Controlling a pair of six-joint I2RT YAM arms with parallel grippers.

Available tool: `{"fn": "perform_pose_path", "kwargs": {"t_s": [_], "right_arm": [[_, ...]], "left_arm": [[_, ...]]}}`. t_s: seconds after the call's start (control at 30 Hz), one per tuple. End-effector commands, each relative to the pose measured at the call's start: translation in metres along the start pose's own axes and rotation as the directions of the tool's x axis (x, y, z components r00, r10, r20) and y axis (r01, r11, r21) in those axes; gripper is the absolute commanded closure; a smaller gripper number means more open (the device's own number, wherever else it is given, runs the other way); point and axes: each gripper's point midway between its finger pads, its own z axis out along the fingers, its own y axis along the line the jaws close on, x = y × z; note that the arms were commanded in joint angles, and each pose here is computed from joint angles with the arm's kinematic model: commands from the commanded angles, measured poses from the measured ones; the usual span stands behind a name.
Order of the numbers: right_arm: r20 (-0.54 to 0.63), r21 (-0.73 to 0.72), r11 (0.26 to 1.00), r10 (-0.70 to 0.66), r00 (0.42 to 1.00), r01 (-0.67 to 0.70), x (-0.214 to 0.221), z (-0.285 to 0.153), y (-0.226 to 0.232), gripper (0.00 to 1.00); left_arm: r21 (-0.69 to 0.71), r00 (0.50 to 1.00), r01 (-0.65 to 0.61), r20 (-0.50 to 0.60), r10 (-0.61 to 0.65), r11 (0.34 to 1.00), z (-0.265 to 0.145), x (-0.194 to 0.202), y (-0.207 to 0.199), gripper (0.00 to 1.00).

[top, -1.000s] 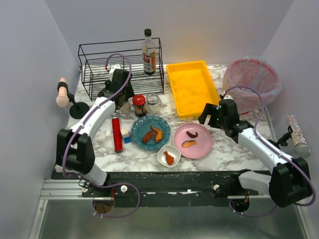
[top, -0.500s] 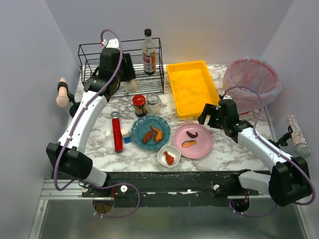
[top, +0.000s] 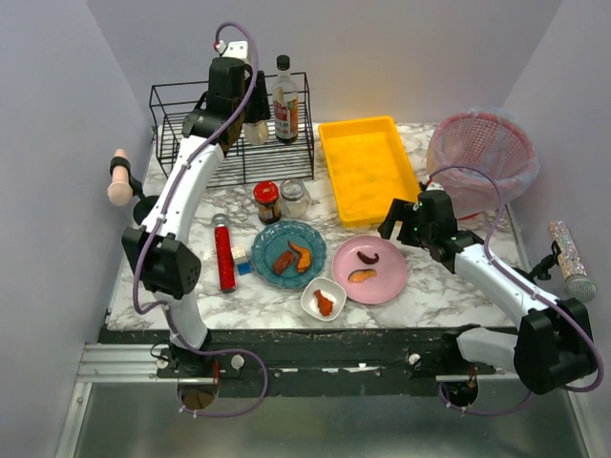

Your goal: Clear the kitchen counter

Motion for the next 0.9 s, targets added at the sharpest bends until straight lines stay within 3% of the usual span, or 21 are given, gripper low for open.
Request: {"fn": "perform_pose_path", "kwargs": {"t_s": [0.0, 0.4, 0.73, 0.87], "right_arm": [[0.004, 0.005, 1.000, -0.005, 1.000, 0.005, 0.001, -0.002, -0.001, 0.04], [0.002, 0.011, 1.000, -0.010, 1.000, 0.009, 0.000, -0.001, -0.001, 0.04], [-0.002, 0.018, 1.000, -0.013, 1.000, 0.013, 0.002, -0.001, -0.003, 0.04], [0.000, 0.021, 1.000, -0.013, 1.000, 0.013, 0.001, -0.001, -0.003, 0.04]], "left_arm": [[-0.006, 0.996, -0.019, 0.087, 0.020, 1.000, 0.012, -0.034, 0.006, 0.44], [0.014, 0.999, 0.019, 0.043, -0.020, 1.000, 0.061, -0.009, 0.021, 0.45], [0.028, 0.999, 0.041, 0.031, -0.042, 0.999, 0.077, 0.003, 0.022, 0.44], [0.026, 0.999, 0.040, 0.021, -0.041, 0.999, 0.082, 0.006, 0.022, 0.37]]}}
